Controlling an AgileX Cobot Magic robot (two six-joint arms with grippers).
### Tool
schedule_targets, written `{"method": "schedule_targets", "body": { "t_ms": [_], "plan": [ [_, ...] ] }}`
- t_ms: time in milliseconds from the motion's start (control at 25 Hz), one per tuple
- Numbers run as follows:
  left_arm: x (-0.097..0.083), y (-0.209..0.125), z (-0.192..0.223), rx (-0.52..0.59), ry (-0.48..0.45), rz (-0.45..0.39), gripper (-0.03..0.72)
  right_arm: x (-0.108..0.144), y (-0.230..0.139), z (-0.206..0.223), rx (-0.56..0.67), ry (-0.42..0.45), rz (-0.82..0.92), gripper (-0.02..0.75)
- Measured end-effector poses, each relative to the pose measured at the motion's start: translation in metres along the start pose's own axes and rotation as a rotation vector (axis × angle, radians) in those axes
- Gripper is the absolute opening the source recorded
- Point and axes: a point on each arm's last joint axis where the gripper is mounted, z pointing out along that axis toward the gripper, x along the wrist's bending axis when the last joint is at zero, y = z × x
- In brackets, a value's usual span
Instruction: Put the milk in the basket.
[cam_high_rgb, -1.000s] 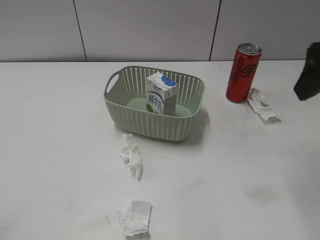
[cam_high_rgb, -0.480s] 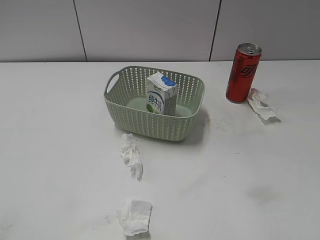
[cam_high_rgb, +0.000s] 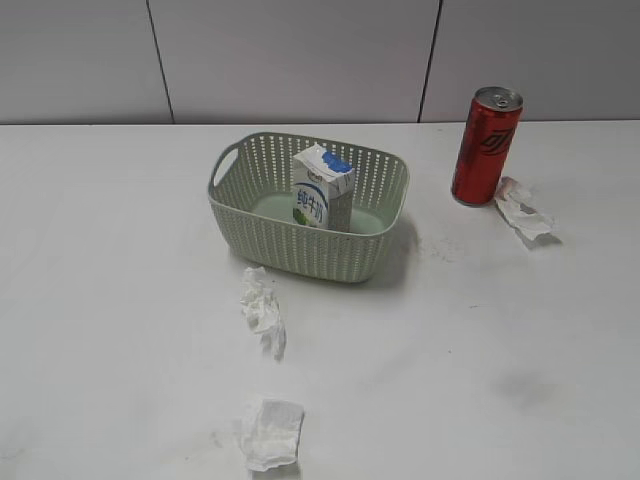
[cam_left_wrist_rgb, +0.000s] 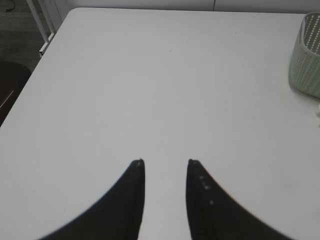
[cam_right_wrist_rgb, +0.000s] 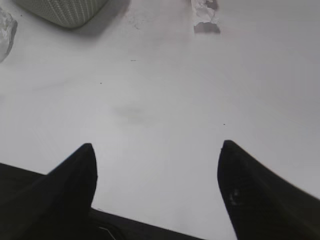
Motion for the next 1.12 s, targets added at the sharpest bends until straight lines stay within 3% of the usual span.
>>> {"method": "schedule_targets", "body": {
  "t_ms": [320, 1120],
  "plan": [
    [0.0, 0.0, 0.0, 0.0, 0.0, 0.0, 0.227, -0.001, -0.033, 0.005, -0.018, -0.015, -0.009, 0.594],
    [0.0, 0.0, 0.0, 0.0, 0.0, 0.0, 0.227, -0.001, -0.035, 0.012, -0.043, -0.016, -0.009, 0.592]
  ]
}}
